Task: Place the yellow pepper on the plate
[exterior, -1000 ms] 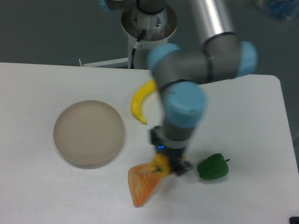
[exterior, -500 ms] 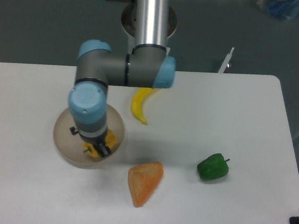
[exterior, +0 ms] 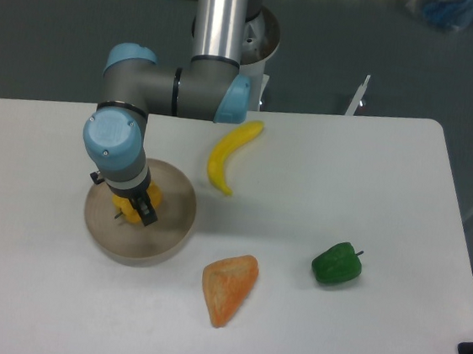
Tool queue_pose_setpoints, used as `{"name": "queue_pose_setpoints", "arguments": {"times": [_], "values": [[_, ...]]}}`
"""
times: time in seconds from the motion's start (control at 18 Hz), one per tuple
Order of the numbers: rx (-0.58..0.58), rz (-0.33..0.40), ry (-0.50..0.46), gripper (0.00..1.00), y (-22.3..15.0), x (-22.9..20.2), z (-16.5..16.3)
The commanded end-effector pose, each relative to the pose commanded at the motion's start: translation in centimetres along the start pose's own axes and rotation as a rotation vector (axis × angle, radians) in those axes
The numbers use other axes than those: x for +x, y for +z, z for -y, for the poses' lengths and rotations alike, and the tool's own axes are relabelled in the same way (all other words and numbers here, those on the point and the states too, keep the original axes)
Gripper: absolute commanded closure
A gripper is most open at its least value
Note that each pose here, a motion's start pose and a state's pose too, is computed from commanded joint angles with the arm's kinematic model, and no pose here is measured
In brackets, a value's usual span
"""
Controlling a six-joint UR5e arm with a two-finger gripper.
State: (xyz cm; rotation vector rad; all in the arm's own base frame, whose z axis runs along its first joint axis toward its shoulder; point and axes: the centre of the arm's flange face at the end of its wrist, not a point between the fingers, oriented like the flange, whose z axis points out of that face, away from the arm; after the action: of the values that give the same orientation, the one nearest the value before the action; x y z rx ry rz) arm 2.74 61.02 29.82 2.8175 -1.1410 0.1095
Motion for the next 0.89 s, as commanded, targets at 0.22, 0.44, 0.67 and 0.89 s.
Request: {"name": "queue_pose_setpoints", "arguments": {"times": [0.22, 0.44, 0.67, 0.89], "values": [[0.042, 0.048, -0.069, 0.0, -3.9, -2.4, -3.4], [0.083, 0.091, -0.202, 0.0, -6.5, -8.9, -10.3], [0.093, 0.106, -0.276, 0.0, -6.4, -18.3, -17.3], [0.096, 0.128, -0.239, 0.0, -6.2, -23.5, -23.1]]}}
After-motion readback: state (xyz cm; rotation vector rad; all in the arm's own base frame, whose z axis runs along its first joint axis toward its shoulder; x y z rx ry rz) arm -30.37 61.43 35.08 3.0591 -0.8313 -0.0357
